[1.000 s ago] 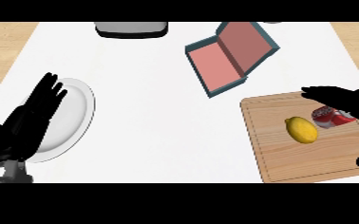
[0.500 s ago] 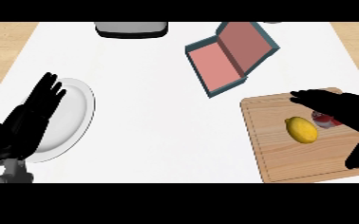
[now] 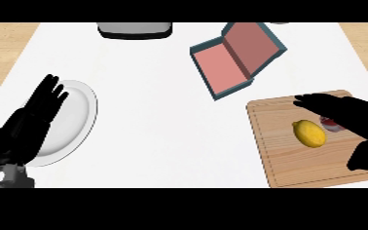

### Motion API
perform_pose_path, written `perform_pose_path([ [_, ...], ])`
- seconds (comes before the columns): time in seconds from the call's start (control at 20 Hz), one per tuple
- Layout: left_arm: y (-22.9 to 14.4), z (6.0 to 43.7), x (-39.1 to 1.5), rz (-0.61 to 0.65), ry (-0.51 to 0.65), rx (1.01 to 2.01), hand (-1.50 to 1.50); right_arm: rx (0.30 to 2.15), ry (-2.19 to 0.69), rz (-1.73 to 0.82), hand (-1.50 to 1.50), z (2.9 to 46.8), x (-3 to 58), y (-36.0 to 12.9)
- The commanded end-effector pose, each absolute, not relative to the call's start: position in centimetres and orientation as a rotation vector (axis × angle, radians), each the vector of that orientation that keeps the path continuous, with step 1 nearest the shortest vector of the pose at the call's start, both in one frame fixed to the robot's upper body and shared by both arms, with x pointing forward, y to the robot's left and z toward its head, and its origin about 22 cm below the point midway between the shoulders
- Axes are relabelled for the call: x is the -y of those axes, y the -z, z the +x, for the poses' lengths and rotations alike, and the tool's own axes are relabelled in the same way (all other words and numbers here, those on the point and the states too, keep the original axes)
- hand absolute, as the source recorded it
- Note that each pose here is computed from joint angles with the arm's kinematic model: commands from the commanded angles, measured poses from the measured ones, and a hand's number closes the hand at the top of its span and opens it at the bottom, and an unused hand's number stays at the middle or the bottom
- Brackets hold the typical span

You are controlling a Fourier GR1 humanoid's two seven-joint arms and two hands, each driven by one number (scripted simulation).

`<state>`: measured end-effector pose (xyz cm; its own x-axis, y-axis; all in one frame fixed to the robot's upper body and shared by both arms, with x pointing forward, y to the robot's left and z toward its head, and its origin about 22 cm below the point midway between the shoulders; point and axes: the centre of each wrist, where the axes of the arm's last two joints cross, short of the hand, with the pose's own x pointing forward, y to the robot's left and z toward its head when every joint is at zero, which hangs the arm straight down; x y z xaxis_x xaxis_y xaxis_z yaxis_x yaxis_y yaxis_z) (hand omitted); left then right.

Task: Pick the lemon from the cutting board and place it in the cardboard box

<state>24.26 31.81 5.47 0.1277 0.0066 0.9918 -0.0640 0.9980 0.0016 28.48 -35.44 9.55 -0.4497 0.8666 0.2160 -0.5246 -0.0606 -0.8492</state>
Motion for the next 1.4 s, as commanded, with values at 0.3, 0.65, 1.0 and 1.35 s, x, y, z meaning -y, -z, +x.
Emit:
perform_pose_path([
  [0.3, -5.1, 23.7, -32.2, 0.054, -0.037, 1.451, 0.00, 1.100, -1.743, -0.423, -1.50, 30.4, 32.9, -7.0],
  [0.65, -4.6, 26.4, -32.0, 0.071, -0.047, 1.446, 0.00, 1.076, -1.780, -0.439, -1.50, 27.6, 34.4, -5.3],
  [1.0, -4.6, 23.5, -30.3, 0.050, -0.052, 1.437, 0.00, 1.046, -1.767, -0.428, -1.50, 30.3, 33.0, -4.7],
  [1.35, -6.1, 24.4, -31.7, 0.072, -0.055, 1.445, 0.00, 1.111, -1.766, -0.444, 1.50, 29.5, 33.7, -2.9],
])
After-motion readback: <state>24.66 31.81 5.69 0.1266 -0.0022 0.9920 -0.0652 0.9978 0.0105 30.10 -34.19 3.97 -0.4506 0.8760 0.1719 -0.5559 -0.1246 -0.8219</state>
